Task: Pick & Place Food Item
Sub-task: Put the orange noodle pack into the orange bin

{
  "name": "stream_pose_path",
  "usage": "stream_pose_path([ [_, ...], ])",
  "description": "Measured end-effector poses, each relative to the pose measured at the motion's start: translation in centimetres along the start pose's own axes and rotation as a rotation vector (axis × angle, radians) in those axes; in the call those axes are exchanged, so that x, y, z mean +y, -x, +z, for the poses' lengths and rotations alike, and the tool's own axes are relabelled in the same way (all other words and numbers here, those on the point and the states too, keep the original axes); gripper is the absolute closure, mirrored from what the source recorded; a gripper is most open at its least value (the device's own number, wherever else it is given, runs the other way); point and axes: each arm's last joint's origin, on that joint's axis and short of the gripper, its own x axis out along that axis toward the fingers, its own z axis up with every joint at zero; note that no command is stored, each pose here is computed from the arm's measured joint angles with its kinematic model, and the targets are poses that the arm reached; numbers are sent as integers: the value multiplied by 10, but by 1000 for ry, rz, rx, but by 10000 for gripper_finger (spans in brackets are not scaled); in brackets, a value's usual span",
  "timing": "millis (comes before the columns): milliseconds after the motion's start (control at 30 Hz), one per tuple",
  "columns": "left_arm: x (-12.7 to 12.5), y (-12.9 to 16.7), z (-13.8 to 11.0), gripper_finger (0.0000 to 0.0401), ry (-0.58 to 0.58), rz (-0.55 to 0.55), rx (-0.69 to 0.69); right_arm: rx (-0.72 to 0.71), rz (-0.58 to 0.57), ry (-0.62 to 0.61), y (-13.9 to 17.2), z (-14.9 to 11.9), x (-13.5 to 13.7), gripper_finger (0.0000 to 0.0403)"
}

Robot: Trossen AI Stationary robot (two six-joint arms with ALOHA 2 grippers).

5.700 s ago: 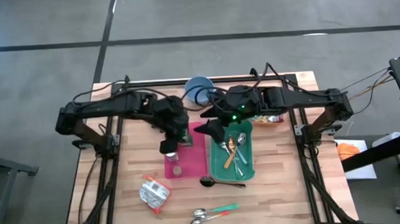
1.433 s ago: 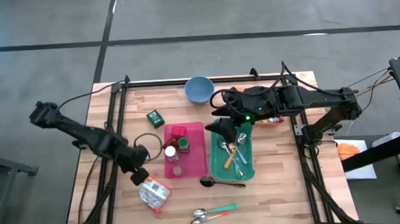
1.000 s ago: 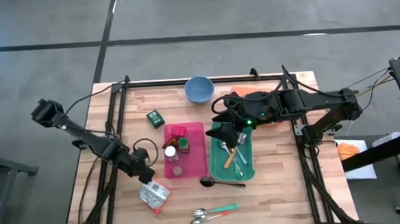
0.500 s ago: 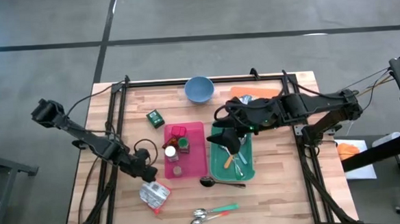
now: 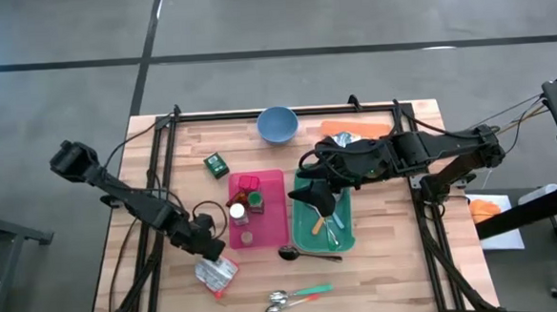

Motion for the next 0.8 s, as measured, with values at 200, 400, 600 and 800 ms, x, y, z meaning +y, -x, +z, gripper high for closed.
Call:
stream_pose_path([
  [200,0,-3,0,194,2,13,-1,0,0,0,0,0,0,36],
  [400,0,-3,0,258,1,12,-1,1,-1,0,0,0,0,36],
  [600,-1,-2,0,316,-2,0,2,2,-1,2,0,0,0,36],
  [800,-4,-2,-1,350,-11,-28,22,2,0,8,0,0,0,36],
])
